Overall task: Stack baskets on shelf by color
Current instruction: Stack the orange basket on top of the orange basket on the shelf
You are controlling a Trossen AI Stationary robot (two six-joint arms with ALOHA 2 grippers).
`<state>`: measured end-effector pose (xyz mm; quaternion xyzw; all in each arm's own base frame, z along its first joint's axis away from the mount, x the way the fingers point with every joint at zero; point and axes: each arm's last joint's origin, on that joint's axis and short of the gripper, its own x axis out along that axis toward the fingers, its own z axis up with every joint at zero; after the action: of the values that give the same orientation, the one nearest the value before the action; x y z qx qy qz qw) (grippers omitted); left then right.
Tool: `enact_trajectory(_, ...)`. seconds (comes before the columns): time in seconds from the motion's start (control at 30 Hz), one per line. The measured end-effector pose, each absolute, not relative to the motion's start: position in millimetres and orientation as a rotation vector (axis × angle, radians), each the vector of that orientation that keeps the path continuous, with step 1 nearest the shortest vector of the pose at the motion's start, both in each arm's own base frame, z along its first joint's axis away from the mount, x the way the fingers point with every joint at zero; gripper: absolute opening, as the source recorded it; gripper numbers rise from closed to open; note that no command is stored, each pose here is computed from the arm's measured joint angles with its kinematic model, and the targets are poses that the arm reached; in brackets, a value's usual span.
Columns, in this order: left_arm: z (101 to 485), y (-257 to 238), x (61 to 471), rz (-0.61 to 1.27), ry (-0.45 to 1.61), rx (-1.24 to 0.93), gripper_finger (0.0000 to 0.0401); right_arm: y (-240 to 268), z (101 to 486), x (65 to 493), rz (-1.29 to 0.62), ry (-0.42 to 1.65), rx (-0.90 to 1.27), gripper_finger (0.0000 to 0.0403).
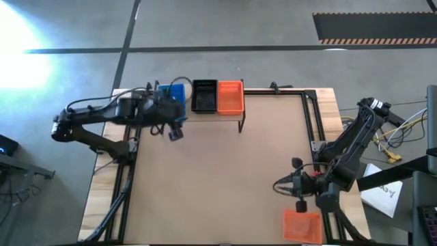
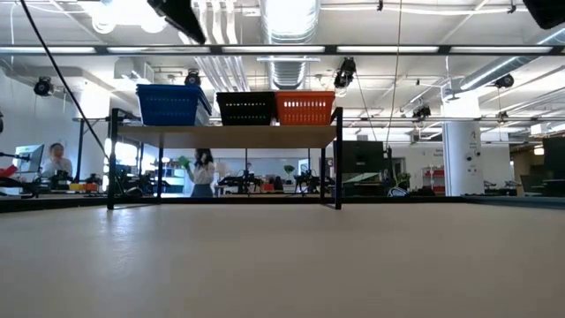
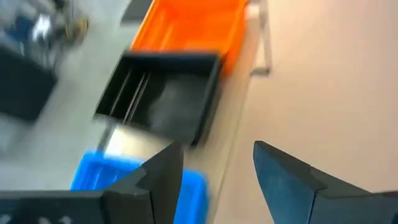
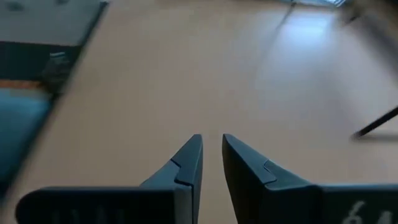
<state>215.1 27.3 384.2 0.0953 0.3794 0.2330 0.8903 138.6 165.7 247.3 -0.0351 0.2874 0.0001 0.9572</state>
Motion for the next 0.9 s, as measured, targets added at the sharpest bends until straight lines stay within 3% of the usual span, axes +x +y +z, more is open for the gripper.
enact_trajectory(0.23, 359.2, -11.7, 245.2, 0.348, 0.618, 0.240, 0.0180, 173.6, 242.7, 134.5, 0.079, 0.895, 0.197, 0.0104)
enact_trajectory(0.5, 307.2, -58.1, 275.6, 0.206, 0.483, 0.245, 0.0180, 190.6, 206.9, 132.4, 0.121, 1.358, 0.249, 0.0177)
enact_trajectory(0.67, 276.3, -91.5, 287.4, 0.111, 0.365, 0.246, 0.0180, 205.8, 192.6, 137.3, 0.151, 1.446, 0.325, 0.0175)
enact_trajectory(0.9, 244.1, -114.8, 307.0, 0.075, 0.188, 0.232, 0.0180, 212.0, 178.1, 142.4, 0.123, 1.467, 0.240, 0.0133)
